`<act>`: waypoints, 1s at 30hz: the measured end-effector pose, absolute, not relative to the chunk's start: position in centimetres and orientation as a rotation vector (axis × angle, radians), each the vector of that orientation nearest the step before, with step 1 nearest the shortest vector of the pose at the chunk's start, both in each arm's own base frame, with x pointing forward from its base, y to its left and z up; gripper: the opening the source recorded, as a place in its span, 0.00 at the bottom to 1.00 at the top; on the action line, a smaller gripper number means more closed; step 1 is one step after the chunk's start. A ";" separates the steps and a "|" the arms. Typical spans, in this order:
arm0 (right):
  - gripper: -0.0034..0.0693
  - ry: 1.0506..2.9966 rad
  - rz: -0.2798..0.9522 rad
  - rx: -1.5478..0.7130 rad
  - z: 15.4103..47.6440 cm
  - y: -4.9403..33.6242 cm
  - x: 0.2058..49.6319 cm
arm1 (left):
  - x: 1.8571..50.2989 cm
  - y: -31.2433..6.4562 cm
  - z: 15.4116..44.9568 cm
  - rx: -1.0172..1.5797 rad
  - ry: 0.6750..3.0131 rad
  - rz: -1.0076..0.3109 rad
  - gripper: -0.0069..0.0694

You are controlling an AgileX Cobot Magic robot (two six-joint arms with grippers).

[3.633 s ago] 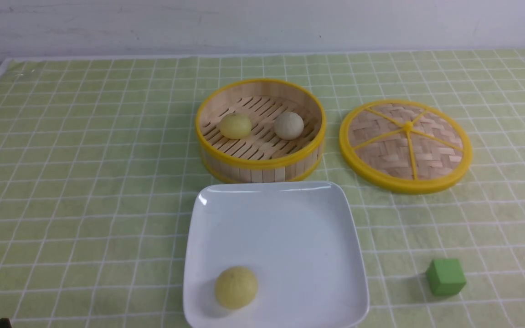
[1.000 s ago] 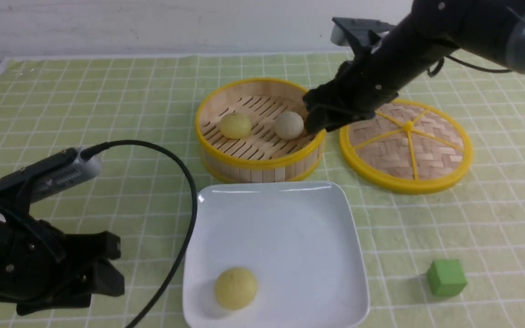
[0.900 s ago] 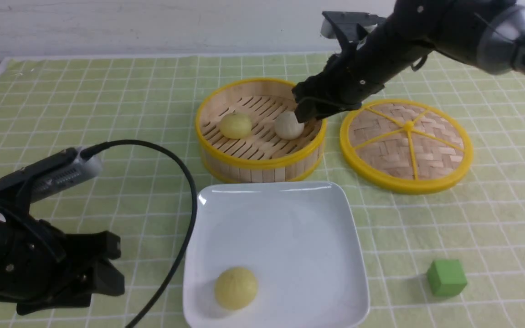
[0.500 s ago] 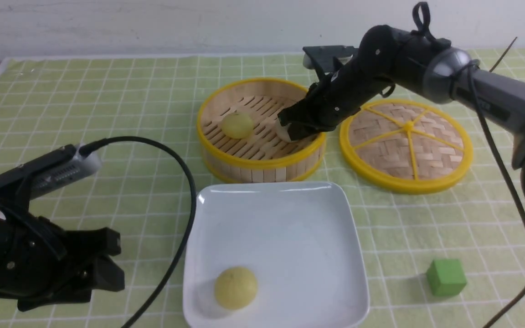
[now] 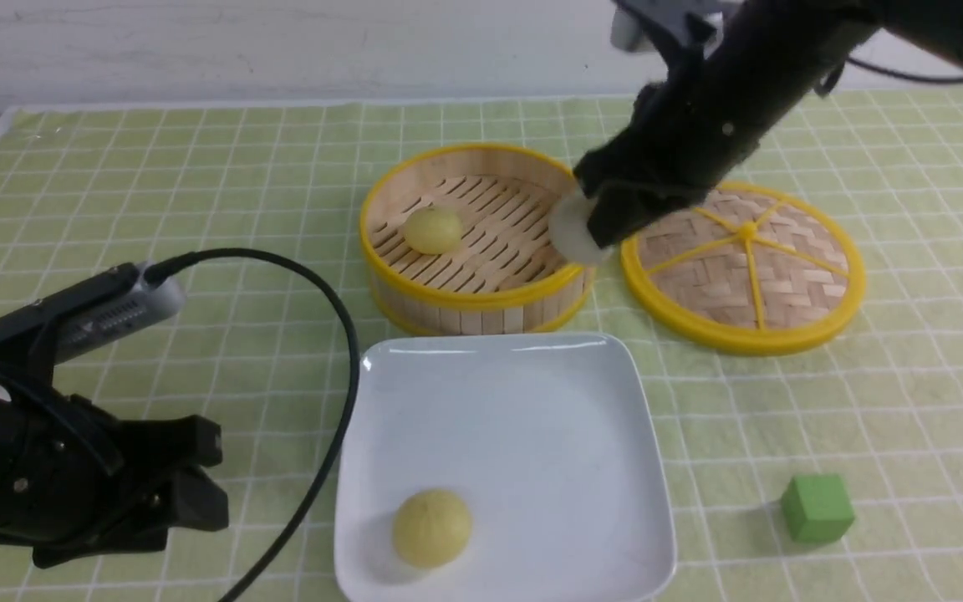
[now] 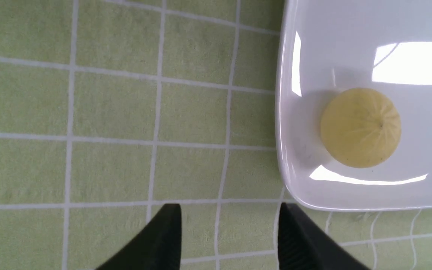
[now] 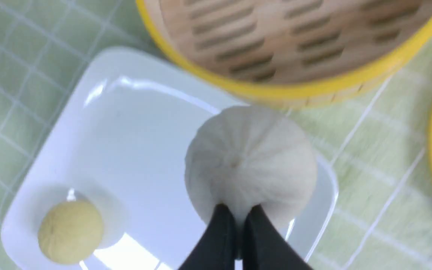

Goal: Put the steamed buns into the plate on the green tablecloth.
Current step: 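Move the steamed bun from the bamboo steamer onto the white plate with the right gripper, then reach into the bamboo steamer and grasp a bun with the left gripper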

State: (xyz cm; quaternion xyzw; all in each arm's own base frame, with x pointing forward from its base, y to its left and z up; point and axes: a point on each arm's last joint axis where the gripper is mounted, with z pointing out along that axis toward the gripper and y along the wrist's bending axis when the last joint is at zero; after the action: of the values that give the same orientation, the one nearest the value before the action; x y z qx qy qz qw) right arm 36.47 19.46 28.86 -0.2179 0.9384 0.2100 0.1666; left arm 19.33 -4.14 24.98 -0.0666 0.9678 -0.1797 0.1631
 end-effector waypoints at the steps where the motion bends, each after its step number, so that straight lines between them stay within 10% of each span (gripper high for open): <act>1: 0.07 2.700 0.597 -0.604 27.7 19.7 35.7 | 19.3 -4.1 25.0 -0.188 2.759 -0.508 0.58; 7: 0.14 2.794 0.545 -0.568 20.8 20.4 32.7 | 19.6 -4.0 25.0 -0.192 2.731 -0.497 0.58; 16: 0.69 2.767 0.486 -0.599 22.2 19.7 33.8 | 19.9 -3.8 25.1 -0.174 2.699 -0.449 0.56; 20: 0.58 2.696 0.400 -0.560 28.1 16.9 33.6 | 20.1 -3.7 25.1 -0.168 2.685 -0.430 0.48; 25: 0.08 2.636 0.297 -0.509 34.5 12.7 29.1 | 22.9 -4.0 26.7 -0.137 2.672 -0.440 0.14; 30: 0.03 2.633 0.294 -0.490 33.9 10.9 24.7 | 29.8 -5.2 29.2 -0.141 2.658 -0.568 0.09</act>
State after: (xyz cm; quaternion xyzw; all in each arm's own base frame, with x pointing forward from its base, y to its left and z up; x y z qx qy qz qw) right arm 24.66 10.92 33.91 -0.1774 0.9529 0.1064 0.2216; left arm 29.80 -5.24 29.22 -0.0507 0.9551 -0.2043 0.2083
